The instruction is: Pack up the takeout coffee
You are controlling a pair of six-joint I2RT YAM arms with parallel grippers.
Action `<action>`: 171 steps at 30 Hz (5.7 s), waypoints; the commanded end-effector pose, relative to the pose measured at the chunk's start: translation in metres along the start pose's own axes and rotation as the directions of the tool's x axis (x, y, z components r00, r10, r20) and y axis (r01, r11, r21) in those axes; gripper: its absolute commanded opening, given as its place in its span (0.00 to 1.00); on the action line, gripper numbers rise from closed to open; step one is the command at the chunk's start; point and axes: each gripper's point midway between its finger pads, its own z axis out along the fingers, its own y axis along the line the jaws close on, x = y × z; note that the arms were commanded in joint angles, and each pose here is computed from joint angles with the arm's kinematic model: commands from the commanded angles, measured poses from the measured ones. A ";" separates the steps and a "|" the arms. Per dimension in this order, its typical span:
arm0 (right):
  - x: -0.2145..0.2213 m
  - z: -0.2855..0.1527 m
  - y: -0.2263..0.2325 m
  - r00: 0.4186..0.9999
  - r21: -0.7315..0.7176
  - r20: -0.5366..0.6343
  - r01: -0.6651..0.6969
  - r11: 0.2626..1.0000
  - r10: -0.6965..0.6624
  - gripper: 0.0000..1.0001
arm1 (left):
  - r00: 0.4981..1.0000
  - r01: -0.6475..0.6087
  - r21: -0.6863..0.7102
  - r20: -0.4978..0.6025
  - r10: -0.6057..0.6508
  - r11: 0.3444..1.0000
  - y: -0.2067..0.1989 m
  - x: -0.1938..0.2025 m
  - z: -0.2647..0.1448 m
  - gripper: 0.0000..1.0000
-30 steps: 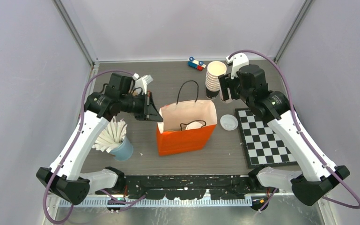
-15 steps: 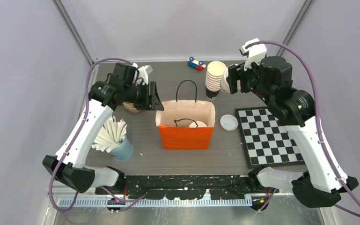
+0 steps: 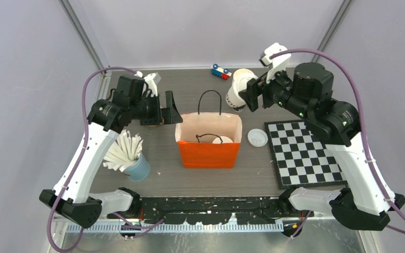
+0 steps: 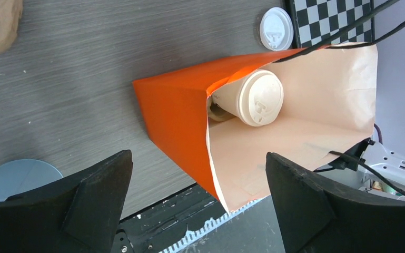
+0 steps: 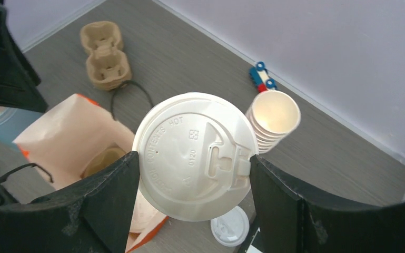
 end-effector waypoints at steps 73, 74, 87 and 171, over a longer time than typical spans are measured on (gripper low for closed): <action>0.109 0.059 0.161 0.897 -0.541 -0.001 0.371 0.754 -0.442 0.74 | 0.977 0.190 0.223 -0.142 -0.161 0.956 -0.025 0.010 0.016 0.15; 0.110 0.059 0.161 0.895 -0.539 -0.002 0.374 0.754 -0.445 0.74 | 0.978 0.186 0.230 -0.141 -0.156 0.955 -0.026 0.010 0.016 0.13; 0.104 0.075 0.132 0.853 -0.342 0.018 0.495 0.799 -0.521 0.75 | 0.998 0.001 0.427 0.049 -0.024 0.904 -0.048 -0.014 0.020 0.00; 0.183 0.043 0.217 0.753 -0.374 0.059 0.626 0.685 -0.656 0.74 | 0.978 0.066 0.316 -0.209 0.002 0.946 -0.015 0.114 -0.037 0.54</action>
